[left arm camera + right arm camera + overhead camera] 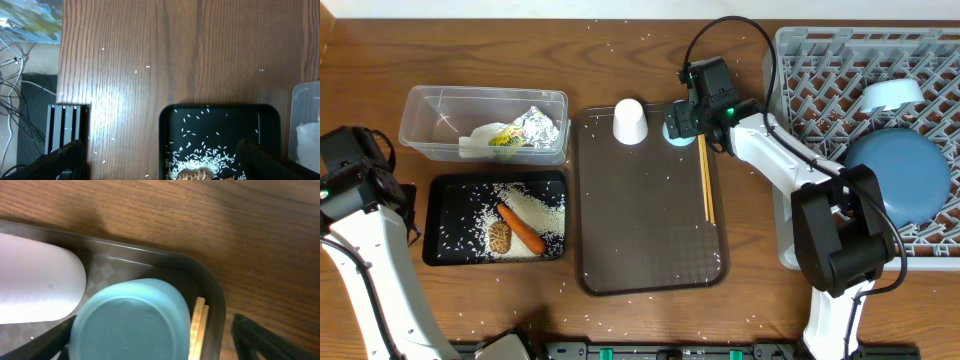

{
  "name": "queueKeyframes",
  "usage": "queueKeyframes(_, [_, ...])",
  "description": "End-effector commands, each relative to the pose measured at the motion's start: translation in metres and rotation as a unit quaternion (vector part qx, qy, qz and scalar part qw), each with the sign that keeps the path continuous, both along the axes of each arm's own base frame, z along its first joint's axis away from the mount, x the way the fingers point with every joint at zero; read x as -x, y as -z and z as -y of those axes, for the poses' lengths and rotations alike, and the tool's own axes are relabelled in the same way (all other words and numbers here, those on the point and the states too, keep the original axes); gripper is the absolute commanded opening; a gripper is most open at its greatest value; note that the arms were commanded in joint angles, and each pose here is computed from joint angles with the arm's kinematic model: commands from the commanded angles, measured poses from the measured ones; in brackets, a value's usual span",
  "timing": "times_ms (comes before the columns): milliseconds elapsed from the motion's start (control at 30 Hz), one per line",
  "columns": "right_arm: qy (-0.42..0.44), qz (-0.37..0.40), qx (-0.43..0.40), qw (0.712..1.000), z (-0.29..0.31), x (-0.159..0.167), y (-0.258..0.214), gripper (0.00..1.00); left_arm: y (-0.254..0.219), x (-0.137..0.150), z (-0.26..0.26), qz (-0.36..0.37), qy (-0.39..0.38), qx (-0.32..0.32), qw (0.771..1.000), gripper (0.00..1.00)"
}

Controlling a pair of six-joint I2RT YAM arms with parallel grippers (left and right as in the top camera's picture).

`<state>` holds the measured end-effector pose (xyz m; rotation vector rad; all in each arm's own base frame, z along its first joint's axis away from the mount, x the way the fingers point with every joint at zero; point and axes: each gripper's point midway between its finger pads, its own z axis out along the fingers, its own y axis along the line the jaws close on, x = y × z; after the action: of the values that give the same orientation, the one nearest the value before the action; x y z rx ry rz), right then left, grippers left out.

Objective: Sort waste into correct bins and load items into the dishwasher rack
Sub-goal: 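Grasp the light-blue cup and place it upside down in the rack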

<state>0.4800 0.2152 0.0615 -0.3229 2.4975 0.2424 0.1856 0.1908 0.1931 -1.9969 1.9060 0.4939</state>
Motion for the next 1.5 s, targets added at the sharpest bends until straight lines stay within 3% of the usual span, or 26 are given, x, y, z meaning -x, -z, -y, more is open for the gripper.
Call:
queueKeyframes(0, [-0.011,-0.004,0.003,1.0,-0.009,0.005,0.005,0.79,0.0,0.003,-0.001,-0.001,-0.006,-0.002,1.0,0.98])
queueKeyframes(67, [-0.012,-0.005,0.002,1.0,-0.012,0.007,0.005,0.63,0.0,0.002,-0.001,-0.001,-0.006,-0.002,1.0,0.98])
queueKeyframes(100, [-0.012,-0.005,0.0,1.0,-0.014,0.007,0.005,0.61,0.0,0.002,-0.001,-0.001,-0.006,-0.002,1.0,0.98])
queueKeyframes(300, [-0.016,-0.004,0.001,1.0,-0.018,0.009,0.004,0.65,0.0,0.002,-0.001,-0.001,-0.006,-0.002,1.0,0.98])
queueKeyframes(467, [-0.012,0.011,-0.006,1.0,-0.016,0.005,-0.013,0.6,0.0,0.002,-0.001,-0.001,-0.006,-0.002,1.0,0.98])
queueKeyframes(700, [0.015,0.075,-0.033,0.996,0.012,-0.003,-0.09,0.57,0.0,0.002,-0.001,-0.001,-0.006,-0.002,1.0,0.98])
queueKeyframes(900, [0.071,0.128,-0.045,0.988,0.077,-0.002,-0.163,0.53,0.0,0.002,-0.001,-0.001,-0.006,-0.002,1.0,0.98])
queueKeyframes(1100, [0.163,0.173,-0.029,0.971,0.183,0.004,-0.214,0.55,0.0,0.002,-0.001,-0.001,-0.006,-0.002,1.0,0.98])
queueKeyframes(1467, [0.366,0.187,0.001,0.912,0.401,0.033,-0.214,0.6,0.0,0.002,-0.001,-0.001,-0.006,-0.002,1.0,0.98])
